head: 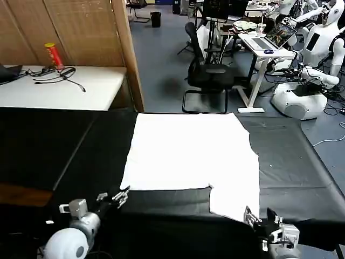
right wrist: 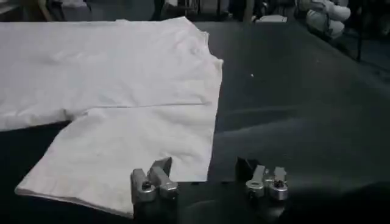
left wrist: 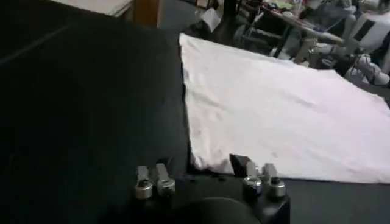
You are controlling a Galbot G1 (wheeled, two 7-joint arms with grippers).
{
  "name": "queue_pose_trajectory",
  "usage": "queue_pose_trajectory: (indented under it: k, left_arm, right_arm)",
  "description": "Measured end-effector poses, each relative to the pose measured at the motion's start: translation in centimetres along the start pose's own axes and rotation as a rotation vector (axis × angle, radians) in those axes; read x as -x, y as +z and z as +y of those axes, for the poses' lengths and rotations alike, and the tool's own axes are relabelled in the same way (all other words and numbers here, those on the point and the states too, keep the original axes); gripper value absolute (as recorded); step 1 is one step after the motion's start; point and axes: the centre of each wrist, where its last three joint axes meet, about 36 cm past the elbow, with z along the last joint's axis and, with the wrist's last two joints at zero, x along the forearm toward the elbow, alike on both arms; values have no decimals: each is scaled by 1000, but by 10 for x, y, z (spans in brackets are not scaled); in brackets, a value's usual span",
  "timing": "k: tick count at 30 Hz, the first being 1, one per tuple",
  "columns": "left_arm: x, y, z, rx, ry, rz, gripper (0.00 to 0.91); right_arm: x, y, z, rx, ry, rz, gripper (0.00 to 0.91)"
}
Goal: Fold and organize the clothes.
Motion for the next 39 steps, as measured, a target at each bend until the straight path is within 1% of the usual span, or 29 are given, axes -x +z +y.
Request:
queue_pose_trajectory:
  k: [1, 2, 3, 9, 12, 15, 20, 23, 27, 29, 30, 36, 37, 39]
  left_arm:
    - [0, 0, 0, 0, 1, 1, 0]
    - [0, 0, 0, 0, 2, 2, 0]
    - [0, 1, 0, 0, 2, 2, 0]
    - [-5, 0, -4, 21, -3, -1, 0]
    - [-10, -1, -5, 32, -11, -6, 0]
    - [-14, -2, -5, 43, -36, -8, 0]
    - [-28, -6, -2, 57, -70, -16, 0]
    - [-39, -8, 0, 58, -81, -25, 0]
    - [-53, -8, 4, 48, -101, -24, 0]
    - [-59, -8, 5, 41, -111, -24, 0]
    - [-62, -8, 5, 30, -112, -33, 0]
    - [-59, -11, -2, -48, -93, -145, 0]
    - [-56, -12, -3, -55, -89, -161, 0]
    - [-49, -14, -5, -54, -81, -196, 0]
  right_arm:
    - [-1, 0, 0, -1, -1, 1, 146]
    - [-2, 0, 1, -3, -2, 2, 59]
    - [-4, 0, 2, -4, -3, 1, 10]
    - [-14, -1, 4, -7, 4, 2, 0]
    - [-22, -5, 8, -10, 21, 18, 0]
    - [-36, -9, 15, -9, 37, 38, 0]
    - [-64, -15, 23, -11, 59, 55, 0]
    - [-76, -17, 25, -8, 52, 58, 0]
    - [-81, -20, 26, -6, 34, 44, 0]
    - [-79, -22, 25, 0, 18, 7, 0]
    - [-77, -24, 24, 3, 7, -23, 0]
    - [-54, -40, 18, 11, -55, -194, 0]
    - [-47, -42, 17, 9, -63, -216, 0]
    - [-33, -46, 16, 12, -74, -240, 0]
